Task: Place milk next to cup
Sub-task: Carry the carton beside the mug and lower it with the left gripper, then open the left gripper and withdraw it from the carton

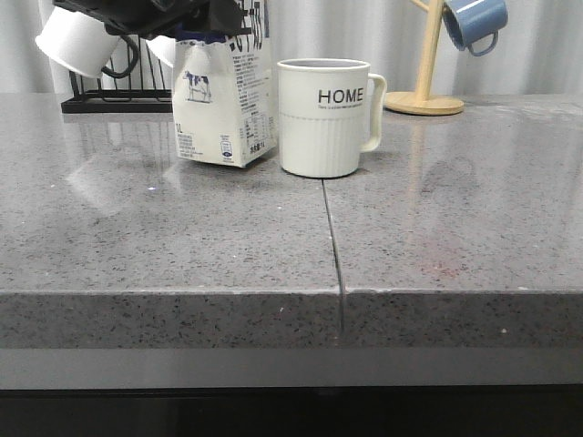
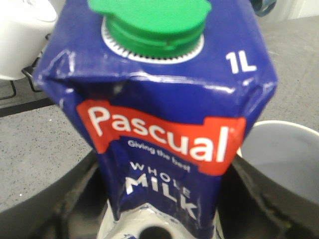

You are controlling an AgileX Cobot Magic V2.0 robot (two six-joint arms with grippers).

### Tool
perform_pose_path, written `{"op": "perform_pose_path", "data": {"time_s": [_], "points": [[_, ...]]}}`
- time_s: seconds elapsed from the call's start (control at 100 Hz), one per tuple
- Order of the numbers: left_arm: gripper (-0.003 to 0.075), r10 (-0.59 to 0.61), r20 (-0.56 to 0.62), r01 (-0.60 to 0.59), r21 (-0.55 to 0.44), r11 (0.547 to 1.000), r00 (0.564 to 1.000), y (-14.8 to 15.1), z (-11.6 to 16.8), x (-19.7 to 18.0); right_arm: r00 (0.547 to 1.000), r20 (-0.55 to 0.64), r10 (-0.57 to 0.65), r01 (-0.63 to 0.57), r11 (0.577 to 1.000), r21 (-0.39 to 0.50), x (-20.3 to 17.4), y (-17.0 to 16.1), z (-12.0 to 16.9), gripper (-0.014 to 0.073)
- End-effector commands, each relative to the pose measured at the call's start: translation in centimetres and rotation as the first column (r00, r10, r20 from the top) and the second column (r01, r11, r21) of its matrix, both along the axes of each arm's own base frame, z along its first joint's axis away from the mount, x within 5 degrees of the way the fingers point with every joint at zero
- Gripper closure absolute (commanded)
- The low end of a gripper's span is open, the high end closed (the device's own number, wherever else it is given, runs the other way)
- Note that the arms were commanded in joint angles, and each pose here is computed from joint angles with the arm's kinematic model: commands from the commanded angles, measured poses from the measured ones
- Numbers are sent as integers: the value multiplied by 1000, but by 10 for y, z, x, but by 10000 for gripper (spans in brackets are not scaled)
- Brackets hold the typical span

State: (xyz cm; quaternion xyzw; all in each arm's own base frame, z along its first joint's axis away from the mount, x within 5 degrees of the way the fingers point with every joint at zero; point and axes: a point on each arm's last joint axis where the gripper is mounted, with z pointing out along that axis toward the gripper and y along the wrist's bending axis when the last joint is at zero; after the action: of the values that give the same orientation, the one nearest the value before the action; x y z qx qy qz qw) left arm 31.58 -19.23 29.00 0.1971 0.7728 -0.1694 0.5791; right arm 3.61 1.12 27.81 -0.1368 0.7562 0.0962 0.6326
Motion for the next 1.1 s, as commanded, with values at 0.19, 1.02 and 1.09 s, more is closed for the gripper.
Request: {"op": "perform_pose_path", "data": {"time_s": [0.19,1.02,1.09], "points": [[194,-4,115,11,-64,998,993,-2,29,-2,997,82,0,-2,1000,22,1,0,14,655],[181,-18,138,23,-37,999,990,21,54,-40,997,82,0,-2,1000,22,1,0,14,655],[258,-13,145,19,-42,999,989,28,56,-49,997,82,0,-2,1000,22,1,0,14,655]]}}
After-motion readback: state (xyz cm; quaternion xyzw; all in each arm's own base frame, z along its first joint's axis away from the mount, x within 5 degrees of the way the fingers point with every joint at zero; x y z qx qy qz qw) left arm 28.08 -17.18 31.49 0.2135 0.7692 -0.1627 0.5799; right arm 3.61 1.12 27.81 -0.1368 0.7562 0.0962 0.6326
